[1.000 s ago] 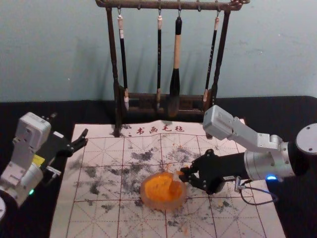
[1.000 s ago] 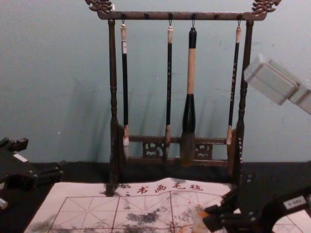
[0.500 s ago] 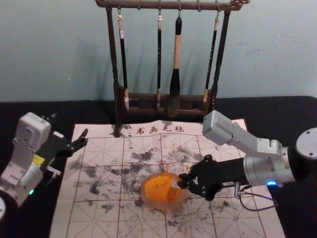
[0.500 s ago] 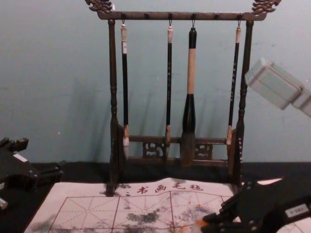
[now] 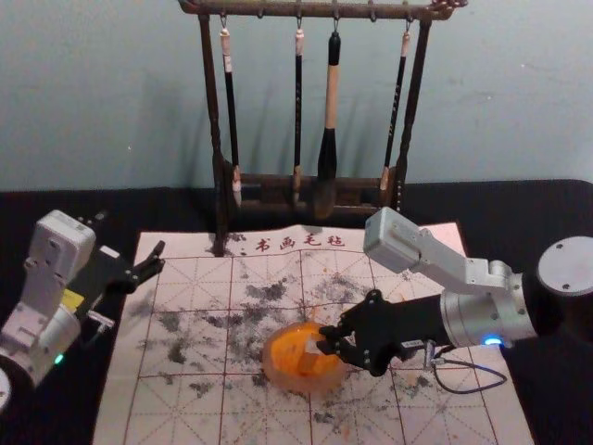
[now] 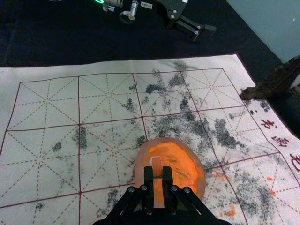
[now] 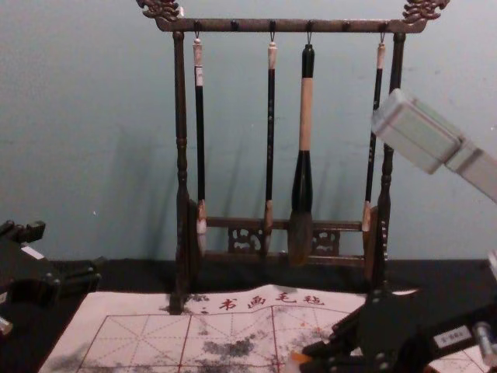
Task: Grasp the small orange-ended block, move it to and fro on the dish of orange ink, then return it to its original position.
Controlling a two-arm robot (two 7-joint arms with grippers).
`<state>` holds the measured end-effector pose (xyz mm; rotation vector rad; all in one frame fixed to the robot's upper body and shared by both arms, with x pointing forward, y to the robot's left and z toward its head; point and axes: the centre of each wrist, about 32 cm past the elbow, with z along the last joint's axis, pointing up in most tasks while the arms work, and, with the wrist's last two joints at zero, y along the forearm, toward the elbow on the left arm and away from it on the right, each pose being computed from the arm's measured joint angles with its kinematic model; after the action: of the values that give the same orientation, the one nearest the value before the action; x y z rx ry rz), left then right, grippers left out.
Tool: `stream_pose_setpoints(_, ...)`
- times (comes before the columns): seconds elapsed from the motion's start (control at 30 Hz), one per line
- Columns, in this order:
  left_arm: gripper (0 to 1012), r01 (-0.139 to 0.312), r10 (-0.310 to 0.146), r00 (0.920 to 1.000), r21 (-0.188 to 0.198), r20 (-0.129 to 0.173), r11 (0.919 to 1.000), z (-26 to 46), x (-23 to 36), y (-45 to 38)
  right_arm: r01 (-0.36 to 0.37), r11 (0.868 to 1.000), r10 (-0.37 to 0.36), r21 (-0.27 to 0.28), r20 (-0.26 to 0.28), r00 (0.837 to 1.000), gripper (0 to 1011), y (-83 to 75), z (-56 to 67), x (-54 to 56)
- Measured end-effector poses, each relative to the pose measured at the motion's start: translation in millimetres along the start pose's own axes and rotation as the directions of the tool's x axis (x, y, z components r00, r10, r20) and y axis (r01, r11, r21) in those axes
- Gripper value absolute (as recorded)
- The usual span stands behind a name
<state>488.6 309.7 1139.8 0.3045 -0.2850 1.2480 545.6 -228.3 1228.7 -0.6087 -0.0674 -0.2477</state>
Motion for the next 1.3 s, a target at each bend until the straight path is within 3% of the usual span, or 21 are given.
stream_pose_setpoints(0.7,1001,0.000,0.000,1.0000,0.000,0.000,1.0000,0.0,0.0,0.0,-0.002,1.000,0.002,-0.017,-0.002,1.000,80,10.4,1.8,7.3)
stream_pose_setpoints(1.3,1001,0.000,0.000,1.0000,0.000,0.000,1.0000,0.0,0.0,0.0,0.041,0.999,-0.042,-0.030,-0.012,0.999,80,11.4,1.0,16.5)
